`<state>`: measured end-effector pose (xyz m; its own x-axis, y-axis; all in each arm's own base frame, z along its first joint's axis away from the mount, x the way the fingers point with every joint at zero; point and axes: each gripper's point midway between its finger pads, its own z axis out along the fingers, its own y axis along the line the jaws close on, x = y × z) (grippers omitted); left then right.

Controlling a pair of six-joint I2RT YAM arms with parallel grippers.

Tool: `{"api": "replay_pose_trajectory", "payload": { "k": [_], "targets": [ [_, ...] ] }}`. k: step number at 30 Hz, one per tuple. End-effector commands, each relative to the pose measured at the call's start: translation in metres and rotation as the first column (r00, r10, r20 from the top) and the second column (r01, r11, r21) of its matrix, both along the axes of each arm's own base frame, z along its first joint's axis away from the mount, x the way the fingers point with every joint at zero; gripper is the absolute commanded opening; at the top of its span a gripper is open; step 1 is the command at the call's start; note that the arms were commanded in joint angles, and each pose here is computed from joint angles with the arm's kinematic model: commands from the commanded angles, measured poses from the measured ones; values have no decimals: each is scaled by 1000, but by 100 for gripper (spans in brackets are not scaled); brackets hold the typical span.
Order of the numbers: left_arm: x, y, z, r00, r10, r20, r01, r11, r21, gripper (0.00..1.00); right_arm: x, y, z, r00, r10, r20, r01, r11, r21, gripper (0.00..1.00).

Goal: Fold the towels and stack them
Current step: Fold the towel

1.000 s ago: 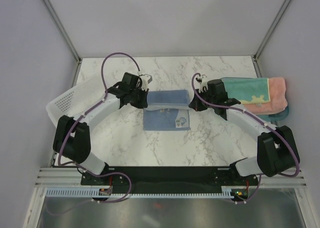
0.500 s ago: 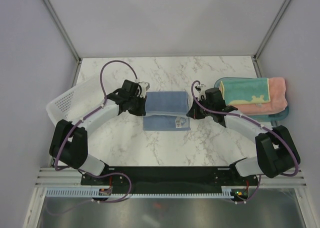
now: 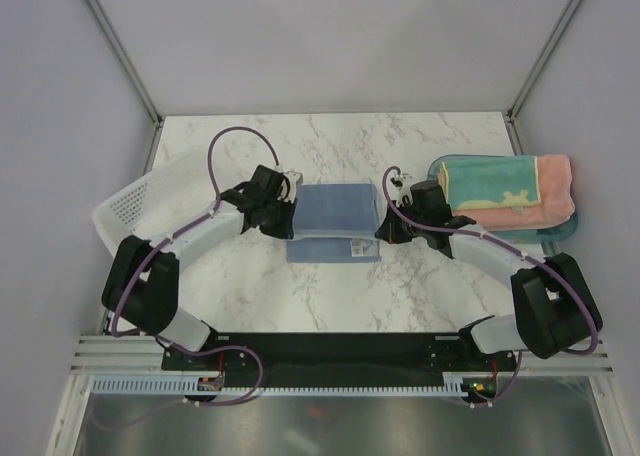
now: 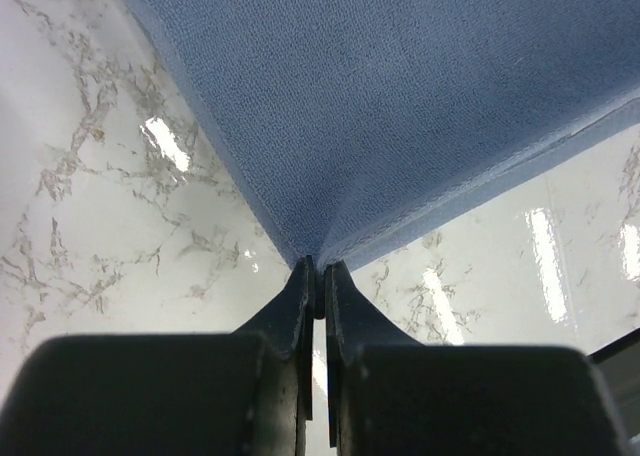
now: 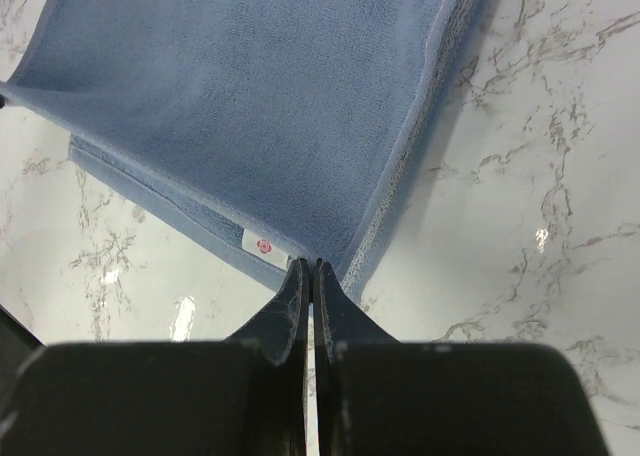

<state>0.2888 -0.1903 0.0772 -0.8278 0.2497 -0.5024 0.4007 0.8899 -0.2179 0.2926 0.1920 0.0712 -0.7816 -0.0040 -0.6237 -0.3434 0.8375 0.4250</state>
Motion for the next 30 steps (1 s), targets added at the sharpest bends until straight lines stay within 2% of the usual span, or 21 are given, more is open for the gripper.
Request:
{"api": "replay_pose_trajectory", "payload": {
  "k": [1, 10, 14, 22, 23, 25, 27, 28, 30],
  "targets": [
    [-6, 14, -13, 998, 54, -34, -51, 995, 86, 2, 4, -8, 1, 999, -19, 29, 20, 999, -37, 0],
    [-14, 15, -21, 995, 76, -65, -69, 992, 107, 2, -3, -7, 0, 1000, -9, 23, 9, 999, -31, 0],
    [-19, 21, -33, 992, 90, -88, -74, 983, 165, 2, -11, -8, -10, 1000, -8, -4, 8, 999, -39, 0],
    [-29, 14, -40, 988, 82, -132, -61, 986, 156, 2, -17, -12, -19, 1000, -21, -16, 20, 999, -49, 0],
    [-30, 14, -40, 988, 81, -134, -60, 986, 156, 4, -17, -12, -19, 1000, -22, -17, 21, 999, -48, 0],
    [-34, 15, -39, 986, 86, -145, -63, 986, 157, 11, -19, -12, -20, 1000, -22, -19, 21, 999, -48, 7],
    [-37, 17, -35, 985, 90, -145, -68, 986, 153, 24, -22, -12, -21, 999, -16, -27, 15, 999, -46, 12],
    [-38, 18, -34, 986, 94, -140, -72, 985, 156, 36, -24, -11, -21, 999, -13, -30, 12, 999, -42, 15],
    [-39, 20, -29, 987, 95, -133, -73, 985, 156, 41, -29, -11, -21, 999, -12, -44, 10, 999, -42, 27]
  ]
}}
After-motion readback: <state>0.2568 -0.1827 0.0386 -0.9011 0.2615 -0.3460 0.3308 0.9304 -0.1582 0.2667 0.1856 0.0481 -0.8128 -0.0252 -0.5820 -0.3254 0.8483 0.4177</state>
